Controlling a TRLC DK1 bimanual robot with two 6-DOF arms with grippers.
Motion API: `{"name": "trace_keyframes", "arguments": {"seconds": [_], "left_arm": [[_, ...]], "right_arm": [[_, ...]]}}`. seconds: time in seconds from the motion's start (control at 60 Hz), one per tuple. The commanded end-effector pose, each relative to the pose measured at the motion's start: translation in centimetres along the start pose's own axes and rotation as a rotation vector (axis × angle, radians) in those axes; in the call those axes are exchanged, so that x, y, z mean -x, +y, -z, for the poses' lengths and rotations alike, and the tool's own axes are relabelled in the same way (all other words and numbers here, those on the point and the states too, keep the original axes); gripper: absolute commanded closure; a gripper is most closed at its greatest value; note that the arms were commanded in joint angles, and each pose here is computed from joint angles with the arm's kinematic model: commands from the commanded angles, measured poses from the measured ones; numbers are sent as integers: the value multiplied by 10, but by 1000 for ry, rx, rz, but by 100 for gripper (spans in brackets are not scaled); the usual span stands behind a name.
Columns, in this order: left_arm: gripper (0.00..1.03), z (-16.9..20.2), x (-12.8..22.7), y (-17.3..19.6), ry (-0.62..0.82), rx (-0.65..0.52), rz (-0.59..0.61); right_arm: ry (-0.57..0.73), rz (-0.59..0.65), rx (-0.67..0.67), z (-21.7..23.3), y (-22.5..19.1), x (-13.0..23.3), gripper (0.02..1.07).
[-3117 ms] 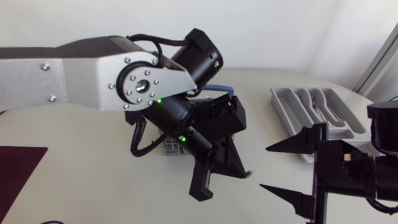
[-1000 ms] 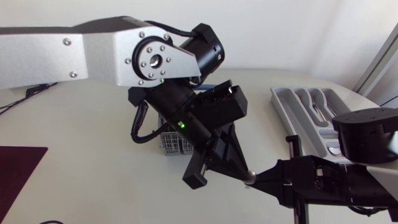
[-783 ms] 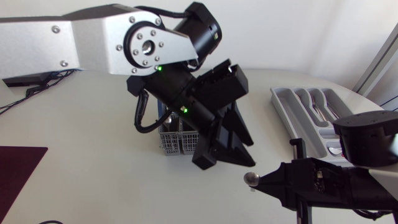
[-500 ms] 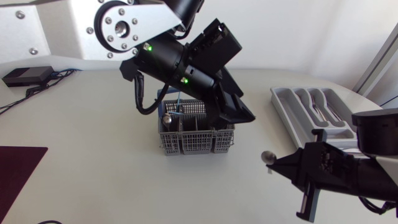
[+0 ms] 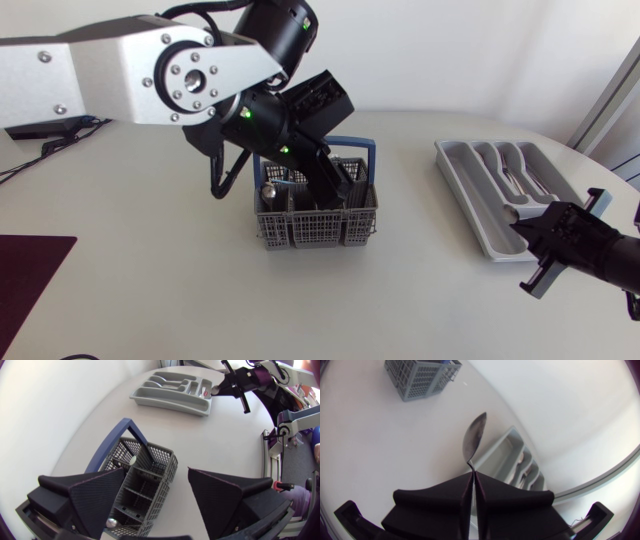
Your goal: Sort the cutlery from the basket into the organizer compartments.
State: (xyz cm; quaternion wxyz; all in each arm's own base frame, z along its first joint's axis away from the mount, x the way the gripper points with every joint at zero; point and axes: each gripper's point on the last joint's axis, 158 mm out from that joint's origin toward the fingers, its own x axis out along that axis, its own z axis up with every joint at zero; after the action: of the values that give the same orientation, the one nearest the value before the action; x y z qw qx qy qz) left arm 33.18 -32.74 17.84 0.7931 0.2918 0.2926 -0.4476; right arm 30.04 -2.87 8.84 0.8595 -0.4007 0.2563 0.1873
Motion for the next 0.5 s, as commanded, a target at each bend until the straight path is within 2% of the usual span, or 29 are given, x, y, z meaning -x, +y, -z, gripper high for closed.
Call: {"name": "trace_keyframes", "arguments": {"seconds": [0.0,0.267,0.483], "left_arm": [[15,9,9,5,7,26,-26],[15,42,5,11,83,40,-67],[15,51,15,21,87,56,-99]], "right_arm": [[59,26,36,30,-5,-8,101],[180,127,47,98,-47,-16,101],[236,150,50,136,-67,-25,101]]}}
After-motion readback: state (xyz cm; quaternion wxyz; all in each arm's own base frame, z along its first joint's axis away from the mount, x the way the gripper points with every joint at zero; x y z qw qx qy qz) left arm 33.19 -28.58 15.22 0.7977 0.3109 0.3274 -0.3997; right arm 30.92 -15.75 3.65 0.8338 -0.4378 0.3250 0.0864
